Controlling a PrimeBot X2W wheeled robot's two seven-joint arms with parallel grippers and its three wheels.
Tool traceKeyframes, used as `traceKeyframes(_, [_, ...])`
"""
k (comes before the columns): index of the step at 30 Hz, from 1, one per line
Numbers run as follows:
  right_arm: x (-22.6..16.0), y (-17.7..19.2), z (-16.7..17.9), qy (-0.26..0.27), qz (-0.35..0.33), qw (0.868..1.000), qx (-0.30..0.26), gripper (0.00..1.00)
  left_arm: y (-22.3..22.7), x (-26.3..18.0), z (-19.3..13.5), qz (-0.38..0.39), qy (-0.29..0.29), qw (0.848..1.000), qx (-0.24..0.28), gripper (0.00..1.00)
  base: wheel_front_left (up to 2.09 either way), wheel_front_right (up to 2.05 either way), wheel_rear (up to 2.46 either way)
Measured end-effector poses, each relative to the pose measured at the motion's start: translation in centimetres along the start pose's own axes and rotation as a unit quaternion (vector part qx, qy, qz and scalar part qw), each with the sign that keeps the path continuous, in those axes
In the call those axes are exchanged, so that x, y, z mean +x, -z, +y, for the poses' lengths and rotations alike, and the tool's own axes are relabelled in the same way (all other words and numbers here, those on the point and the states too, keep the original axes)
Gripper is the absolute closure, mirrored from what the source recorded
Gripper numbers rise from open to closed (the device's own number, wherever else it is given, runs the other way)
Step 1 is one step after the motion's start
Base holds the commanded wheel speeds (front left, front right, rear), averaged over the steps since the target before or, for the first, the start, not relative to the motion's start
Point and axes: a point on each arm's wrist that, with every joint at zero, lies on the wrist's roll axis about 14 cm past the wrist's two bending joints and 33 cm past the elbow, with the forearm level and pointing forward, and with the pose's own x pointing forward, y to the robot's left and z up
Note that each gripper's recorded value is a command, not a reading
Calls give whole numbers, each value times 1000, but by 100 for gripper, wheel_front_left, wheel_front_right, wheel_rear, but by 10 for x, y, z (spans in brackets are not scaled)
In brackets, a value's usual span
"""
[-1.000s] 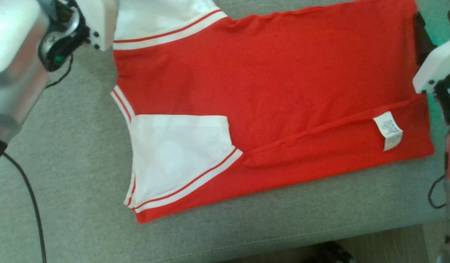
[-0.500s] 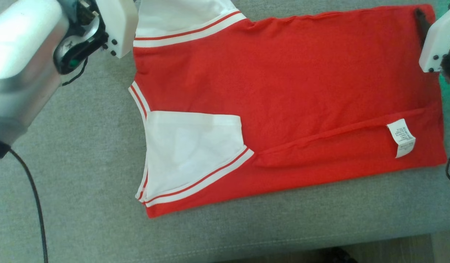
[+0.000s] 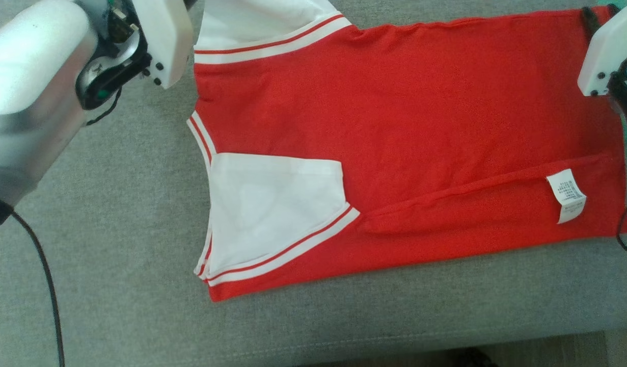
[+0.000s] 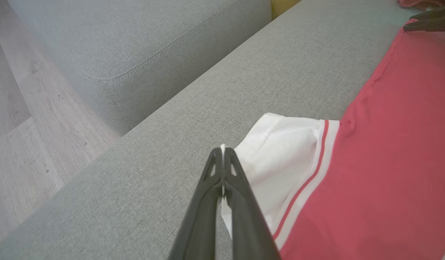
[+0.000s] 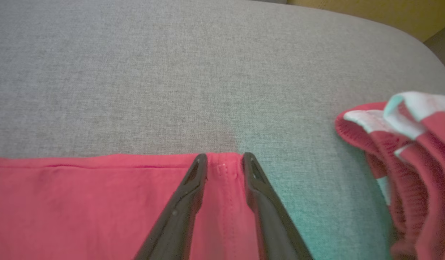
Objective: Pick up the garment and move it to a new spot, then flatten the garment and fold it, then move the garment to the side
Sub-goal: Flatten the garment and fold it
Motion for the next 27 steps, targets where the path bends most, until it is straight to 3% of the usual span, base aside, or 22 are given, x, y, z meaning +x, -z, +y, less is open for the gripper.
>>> traceKeyframes(3, [1, -1, 1, 0, -1, 1000, 0, 59, 0, -2, 1, 1, -2, 1000, -2, 100, 0, 0, 0])
traceKeyframes(4, [1, 0, 1, -1, 0, 1000, 0, 74, 0, -3, 1, 1, -3, 1000, -2, 100, 0, 0, 0])
traceKeyframes(6, [1, 2, 0, 1, 5, 1000, -2, 83, 0, -4, 2, 1, -4, 1000, -3, 100, 0, 0, 0])
traceKeyframes(8, [2, 4, 0, 2, 8, 1000, -2, 100, 0, -6, 2, 1, -5, 1000, -5, 100, 0, 0, 0])
traceKeyframes(14, [-1, -11, -4, 9, -27, 1000, -8, 100, -8, -10, 4, -22, -11, 1000, 6, 100, 0, 0, 0])
traceKeyframes(23, [-12, -51, -11, 13, -118, 992, 43, 100, -44, -25, 29, -96, -49, 994, 24, 100, 0, 0, 0])
traceKeyframes(27, [-19, -65, -8, 5, -147, 988, 55, 100, -57, -36, 36, -117, -64, 991, 8, 100, 0, 0, 0])
